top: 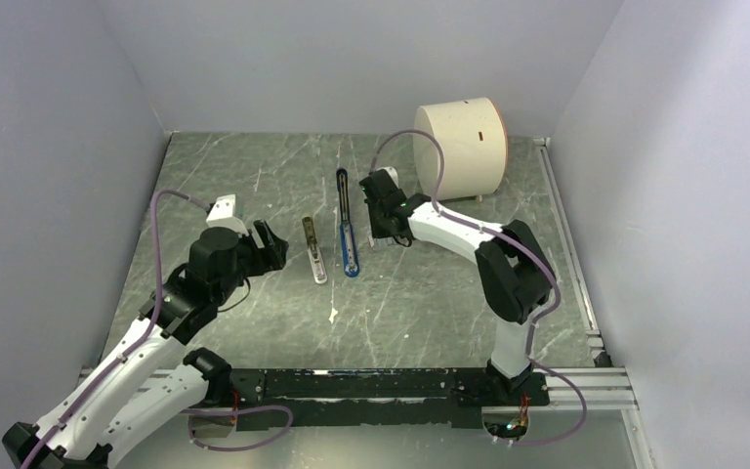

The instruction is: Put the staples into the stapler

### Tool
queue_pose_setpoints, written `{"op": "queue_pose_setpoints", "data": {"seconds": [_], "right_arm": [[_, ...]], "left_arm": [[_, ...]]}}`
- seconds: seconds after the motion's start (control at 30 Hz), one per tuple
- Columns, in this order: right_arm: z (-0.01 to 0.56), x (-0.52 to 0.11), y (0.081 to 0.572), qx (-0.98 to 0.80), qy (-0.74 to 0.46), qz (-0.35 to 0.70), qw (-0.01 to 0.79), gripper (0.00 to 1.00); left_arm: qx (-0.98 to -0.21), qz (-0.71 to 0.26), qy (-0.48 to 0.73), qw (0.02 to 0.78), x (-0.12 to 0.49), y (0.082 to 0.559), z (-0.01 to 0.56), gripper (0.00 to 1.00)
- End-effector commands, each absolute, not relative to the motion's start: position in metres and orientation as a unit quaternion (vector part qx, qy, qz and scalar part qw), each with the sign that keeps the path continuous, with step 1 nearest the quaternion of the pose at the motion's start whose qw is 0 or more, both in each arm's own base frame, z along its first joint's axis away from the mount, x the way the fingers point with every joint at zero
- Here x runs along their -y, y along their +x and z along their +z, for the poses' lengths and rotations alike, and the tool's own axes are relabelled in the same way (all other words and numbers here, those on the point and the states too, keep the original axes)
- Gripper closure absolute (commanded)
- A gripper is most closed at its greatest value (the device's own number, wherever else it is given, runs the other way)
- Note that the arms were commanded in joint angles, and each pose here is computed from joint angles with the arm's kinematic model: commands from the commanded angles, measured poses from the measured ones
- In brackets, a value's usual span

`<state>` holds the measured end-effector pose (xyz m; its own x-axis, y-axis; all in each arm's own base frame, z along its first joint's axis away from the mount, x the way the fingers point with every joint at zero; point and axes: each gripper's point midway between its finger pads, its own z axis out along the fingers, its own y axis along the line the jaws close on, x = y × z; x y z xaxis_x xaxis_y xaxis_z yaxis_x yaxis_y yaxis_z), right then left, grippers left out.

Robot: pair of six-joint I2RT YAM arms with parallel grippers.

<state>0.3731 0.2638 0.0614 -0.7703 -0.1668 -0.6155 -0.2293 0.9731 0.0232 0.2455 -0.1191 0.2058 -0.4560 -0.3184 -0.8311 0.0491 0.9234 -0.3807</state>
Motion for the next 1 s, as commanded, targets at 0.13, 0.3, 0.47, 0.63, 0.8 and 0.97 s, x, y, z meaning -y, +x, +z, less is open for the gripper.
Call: {"op": "queue_pose_setpoints", "data": {"seconds": [0.13, 0.3, 0.47, 0.63, 0.8, 0.97], "right_arm": [[0.063, -0.249, 0.327, -0.949, -0.087, 0.065, 0.295, 0.78], [0.048, -0.251, 0.284, -0.959, -0.093, 0.061, 0.259, 0.78], [0.033, -0.256, 0.259, -0.966, -0.1, 0.051, 0.233, 0.78], [0.031, -0.263, 0.25, -0.968, -0.11, 0.048, 0.222, 0.78], [0.025, -0.262, 0.245, -0.97, -0.116, 0.042, 0.211, 0.77], [0.02, -0.261, 0.242, -0.971, -0.121, 0.035, 0.204, 0.76]], "left_arm": [[-0.832, -0.177, -0.089, 0.518, 0.115, 0.244, 0.205, 0.23], [-0.828, -0.181, -0.092, 0.522, 0.115, 0.243, 0.208, 0.23], [-0.829, -0.187, -0.092, 0.52, 0.116, 0.242, 0.205, 0.23], [-0.828, -0.19, -0.091, 0.52, 0.117, 0.241, 0.206, 0.23], [-0.825, -0.193, -0.092, 0.523, 0.117, 0.241, 0.208, 0.23], [-0.826, -0.194, -0.092, 0.522, 0.117, 0.24, 0.207, 0.23]]}}
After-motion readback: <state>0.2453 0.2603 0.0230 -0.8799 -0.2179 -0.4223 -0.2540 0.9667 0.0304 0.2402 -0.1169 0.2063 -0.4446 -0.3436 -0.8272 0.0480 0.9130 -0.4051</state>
